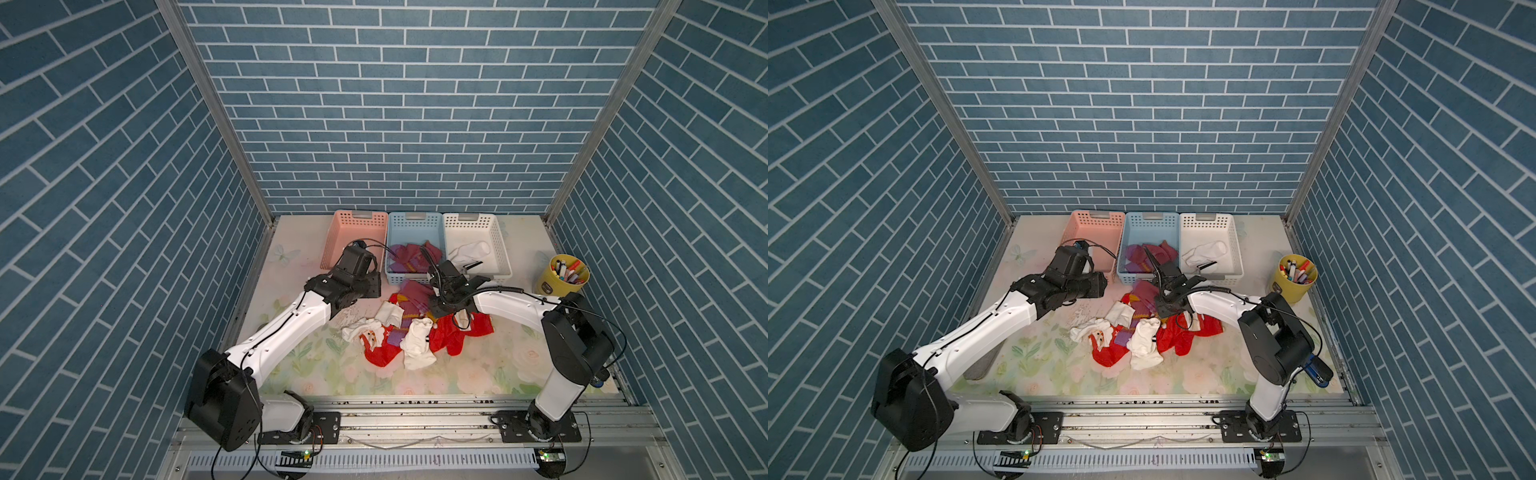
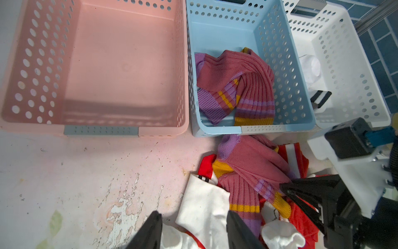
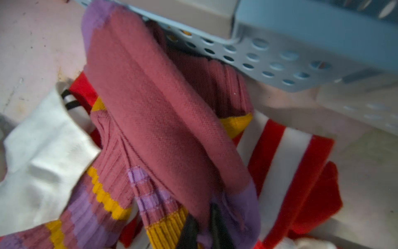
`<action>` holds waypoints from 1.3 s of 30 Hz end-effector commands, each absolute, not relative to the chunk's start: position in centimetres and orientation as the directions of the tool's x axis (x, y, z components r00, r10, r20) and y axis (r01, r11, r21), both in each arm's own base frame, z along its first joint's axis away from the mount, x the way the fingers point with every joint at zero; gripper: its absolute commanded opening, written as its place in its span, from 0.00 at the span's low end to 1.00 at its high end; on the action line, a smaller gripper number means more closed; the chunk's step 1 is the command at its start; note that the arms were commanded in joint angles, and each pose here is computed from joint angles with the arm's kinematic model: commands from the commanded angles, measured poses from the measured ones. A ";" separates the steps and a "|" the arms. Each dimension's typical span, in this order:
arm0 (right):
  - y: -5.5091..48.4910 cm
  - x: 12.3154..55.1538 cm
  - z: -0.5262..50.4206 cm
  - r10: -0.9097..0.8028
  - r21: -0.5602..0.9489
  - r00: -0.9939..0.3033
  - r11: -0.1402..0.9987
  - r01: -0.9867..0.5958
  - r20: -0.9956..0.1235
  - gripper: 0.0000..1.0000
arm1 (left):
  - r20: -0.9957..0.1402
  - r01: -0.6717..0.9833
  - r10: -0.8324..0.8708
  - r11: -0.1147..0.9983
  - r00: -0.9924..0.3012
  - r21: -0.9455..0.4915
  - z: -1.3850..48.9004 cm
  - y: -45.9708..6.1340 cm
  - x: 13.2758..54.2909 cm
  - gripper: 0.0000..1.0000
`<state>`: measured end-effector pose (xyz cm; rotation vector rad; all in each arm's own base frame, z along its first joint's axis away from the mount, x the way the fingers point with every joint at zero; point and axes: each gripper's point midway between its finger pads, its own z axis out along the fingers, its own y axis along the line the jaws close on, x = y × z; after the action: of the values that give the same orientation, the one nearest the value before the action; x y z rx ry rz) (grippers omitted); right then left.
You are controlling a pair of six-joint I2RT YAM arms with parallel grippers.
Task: Sort the socks into the basket by color
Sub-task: Pick up the sock at the center of the board.
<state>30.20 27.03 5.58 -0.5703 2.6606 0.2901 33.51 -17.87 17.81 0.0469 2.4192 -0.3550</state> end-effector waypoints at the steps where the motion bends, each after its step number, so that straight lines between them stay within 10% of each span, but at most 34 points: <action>1: 27.2 30.3 6.5 -0.346 0.111 -0.832 0.896 -0.430 -0.433 0.00 | -0.641 0.118 -0.062 0.965 -0.765 -0.233 17.8 -17.4 33.0 0.55; 39: 30.5 32.4 37.4 -0.253 0.072 -0.419 0.780 -0.622 -0.872 0.00 | -0.634 0.107 -0.080 0.962 -0.769 -0.251 16.3 -16.6 31.5 0.55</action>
<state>31.84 30.32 36.28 -0.6092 2.0429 0.5392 31.78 -16.73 16.39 0.0266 2.4264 -0.3507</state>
